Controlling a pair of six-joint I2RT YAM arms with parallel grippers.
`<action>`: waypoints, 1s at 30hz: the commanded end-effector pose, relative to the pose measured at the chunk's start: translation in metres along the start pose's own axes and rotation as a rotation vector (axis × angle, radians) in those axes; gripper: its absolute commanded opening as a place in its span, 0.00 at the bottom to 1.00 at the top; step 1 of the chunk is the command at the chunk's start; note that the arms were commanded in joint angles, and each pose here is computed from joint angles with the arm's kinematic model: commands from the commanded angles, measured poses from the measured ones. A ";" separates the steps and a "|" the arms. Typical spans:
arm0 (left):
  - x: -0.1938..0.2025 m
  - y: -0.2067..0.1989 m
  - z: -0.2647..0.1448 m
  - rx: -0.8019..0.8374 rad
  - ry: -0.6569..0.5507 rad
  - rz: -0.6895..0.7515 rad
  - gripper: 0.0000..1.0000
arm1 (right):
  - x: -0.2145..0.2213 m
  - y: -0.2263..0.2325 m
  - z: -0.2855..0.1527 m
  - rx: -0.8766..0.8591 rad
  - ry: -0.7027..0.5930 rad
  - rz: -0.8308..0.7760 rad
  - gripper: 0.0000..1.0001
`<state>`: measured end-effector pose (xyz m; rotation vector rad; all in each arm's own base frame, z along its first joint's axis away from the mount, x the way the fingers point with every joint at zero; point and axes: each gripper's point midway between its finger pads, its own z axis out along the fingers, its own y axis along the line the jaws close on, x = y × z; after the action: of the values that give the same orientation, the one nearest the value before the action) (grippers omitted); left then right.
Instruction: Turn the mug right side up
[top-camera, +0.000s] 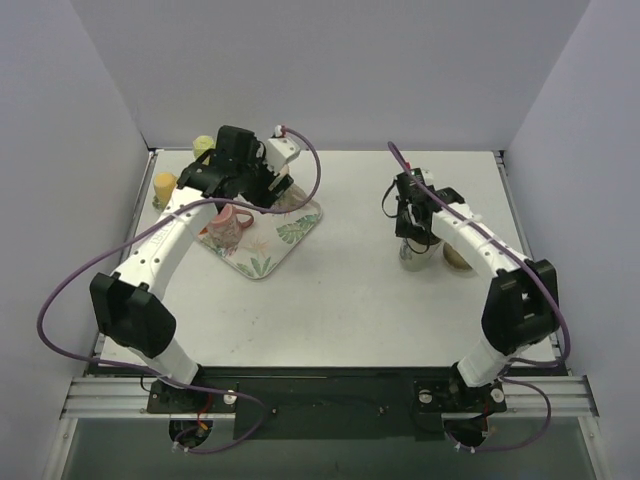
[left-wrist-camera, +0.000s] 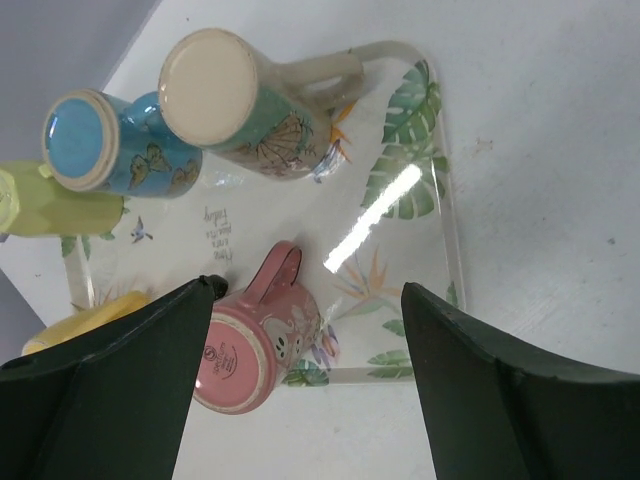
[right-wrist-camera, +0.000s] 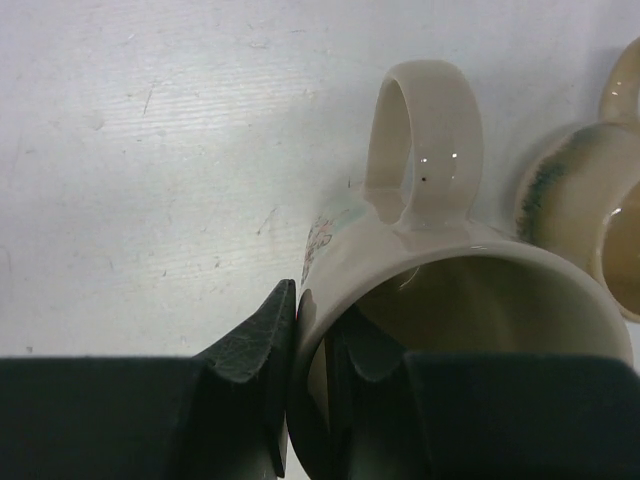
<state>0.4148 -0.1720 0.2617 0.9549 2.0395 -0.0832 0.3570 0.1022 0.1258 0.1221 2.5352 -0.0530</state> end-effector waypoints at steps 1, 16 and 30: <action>0.009 0.011 -0.002 -0.077 0.012 0.154 0.86 | -0.036 -0.010 0.008 0.063 -0.030 0.035 0.00; 0.098 0.034 0.064 -0.075 0.379 0.587 0.82 | -0.039 -0.012 0.008 0.052 0.014 -0.005 0.59; 0.138 0.060 0.116 0.023 0.615 0.554 0.79 | -0.051 -0.016 -0.070 0.022 -0.153 -0.049 0.82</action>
<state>0.4832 -0.1055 0.0952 1.6549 2.1819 0.5146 0.3711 0.0979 0.2024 0.0716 2.3986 -0.0416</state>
